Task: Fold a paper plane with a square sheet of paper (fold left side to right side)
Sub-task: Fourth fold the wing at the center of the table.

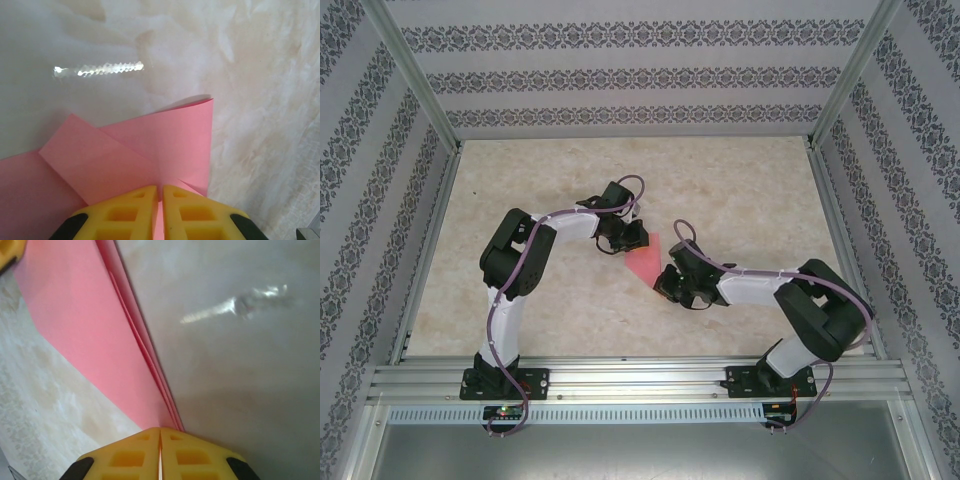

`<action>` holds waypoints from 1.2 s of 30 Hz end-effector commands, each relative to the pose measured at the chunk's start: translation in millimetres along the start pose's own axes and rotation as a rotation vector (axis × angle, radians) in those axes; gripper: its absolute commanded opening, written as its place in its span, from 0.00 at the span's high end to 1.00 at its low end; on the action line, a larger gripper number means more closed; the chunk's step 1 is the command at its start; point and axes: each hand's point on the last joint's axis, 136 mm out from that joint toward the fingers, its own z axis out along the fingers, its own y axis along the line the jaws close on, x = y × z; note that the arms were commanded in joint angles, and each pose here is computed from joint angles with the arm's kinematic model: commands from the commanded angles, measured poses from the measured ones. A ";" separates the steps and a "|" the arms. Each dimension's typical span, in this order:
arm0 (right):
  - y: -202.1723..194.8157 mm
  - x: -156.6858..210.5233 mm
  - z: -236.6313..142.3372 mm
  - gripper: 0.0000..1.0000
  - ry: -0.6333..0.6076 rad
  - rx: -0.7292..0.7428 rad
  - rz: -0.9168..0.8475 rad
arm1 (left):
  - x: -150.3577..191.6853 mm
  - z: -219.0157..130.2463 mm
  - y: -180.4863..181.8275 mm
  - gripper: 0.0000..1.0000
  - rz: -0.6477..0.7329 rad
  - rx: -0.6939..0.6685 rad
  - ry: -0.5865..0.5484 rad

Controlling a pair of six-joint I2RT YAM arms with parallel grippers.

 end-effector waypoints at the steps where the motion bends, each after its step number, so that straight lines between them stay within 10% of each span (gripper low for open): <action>1: 3.3 4.9 -13.7 0.90 0.020 0.010 -0.027 | 6.8 11.3 37.7 0.86 -0.025 -0.131 0.002; 9: 69.1 -33.0 -20.4 0.89 -0.071 -0.086 -0.086 | 5.7 9.0 34.7 0.85 -0.023 -0.127 -0.002; 36: 57.1 -65.8 33.8 0.90 -0.114 -0.022 -0.051 | 7.1 9.0 35.4 0.86 -0.031 -0.125 0.000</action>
